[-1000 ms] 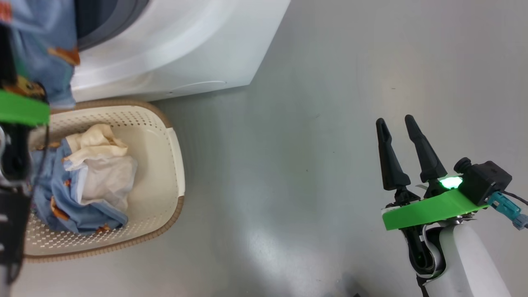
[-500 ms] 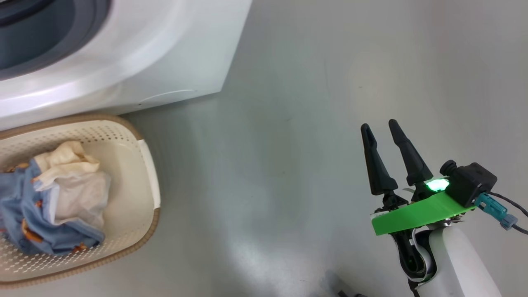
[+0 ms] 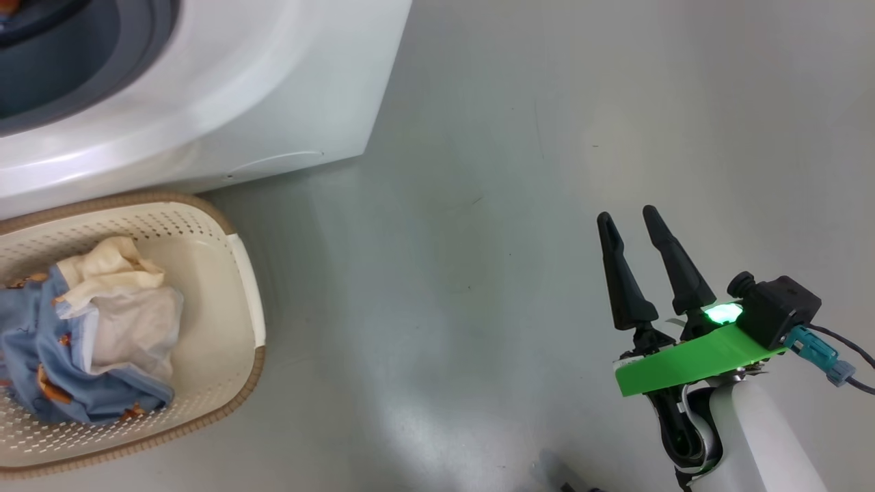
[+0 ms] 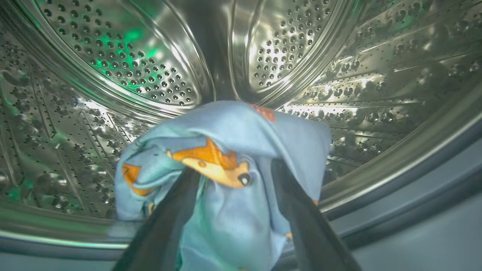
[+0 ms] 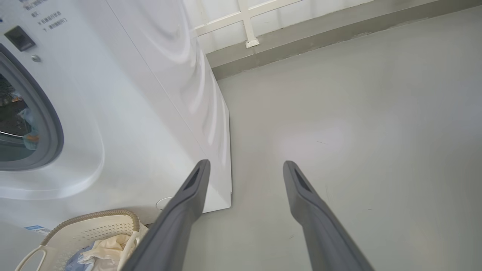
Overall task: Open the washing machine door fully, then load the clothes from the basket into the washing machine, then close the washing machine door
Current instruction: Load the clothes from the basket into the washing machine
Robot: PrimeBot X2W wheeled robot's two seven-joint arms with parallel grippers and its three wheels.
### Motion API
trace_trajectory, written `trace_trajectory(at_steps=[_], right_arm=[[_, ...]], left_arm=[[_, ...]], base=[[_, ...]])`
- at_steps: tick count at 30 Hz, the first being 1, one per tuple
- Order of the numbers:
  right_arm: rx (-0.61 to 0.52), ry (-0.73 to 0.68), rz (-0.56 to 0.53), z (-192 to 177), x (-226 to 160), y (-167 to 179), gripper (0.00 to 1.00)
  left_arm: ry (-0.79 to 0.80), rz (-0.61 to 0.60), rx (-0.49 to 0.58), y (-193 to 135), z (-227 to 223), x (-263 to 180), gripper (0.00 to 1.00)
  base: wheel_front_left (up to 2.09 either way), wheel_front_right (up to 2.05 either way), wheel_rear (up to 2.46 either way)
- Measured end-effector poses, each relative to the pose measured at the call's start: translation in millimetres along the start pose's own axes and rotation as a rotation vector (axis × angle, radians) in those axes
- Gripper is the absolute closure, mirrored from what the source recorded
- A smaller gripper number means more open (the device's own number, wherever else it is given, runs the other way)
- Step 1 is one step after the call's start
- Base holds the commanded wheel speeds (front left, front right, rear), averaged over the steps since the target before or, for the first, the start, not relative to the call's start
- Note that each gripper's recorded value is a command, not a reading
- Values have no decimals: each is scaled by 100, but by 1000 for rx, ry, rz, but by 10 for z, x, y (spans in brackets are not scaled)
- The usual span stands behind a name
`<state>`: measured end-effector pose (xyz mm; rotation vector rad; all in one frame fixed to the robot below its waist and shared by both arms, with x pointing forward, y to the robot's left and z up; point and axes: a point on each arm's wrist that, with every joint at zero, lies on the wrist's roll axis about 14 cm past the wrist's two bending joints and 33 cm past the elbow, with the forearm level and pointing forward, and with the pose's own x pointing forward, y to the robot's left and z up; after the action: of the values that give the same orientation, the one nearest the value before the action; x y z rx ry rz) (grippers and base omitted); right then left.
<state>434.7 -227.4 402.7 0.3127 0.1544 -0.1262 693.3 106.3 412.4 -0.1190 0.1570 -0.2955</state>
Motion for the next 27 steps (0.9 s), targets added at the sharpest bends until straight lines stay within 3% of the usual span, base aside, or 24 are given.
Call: trace_trajectory(at_steps=[14,23,27], right_arm=[[11,-12,18,34,21,68,0],[13,-42,39,144,27,145,0],[11,-57,44,200,15,168,0]], left_arm=[[-30,10,-82,-1,152,-89,0],[-51,15,-168,-104,100,-416,0],[-79,25,-160,-100,159,-599,0]], base=[[0,0,0],[0,0,0],[0,0,0]])
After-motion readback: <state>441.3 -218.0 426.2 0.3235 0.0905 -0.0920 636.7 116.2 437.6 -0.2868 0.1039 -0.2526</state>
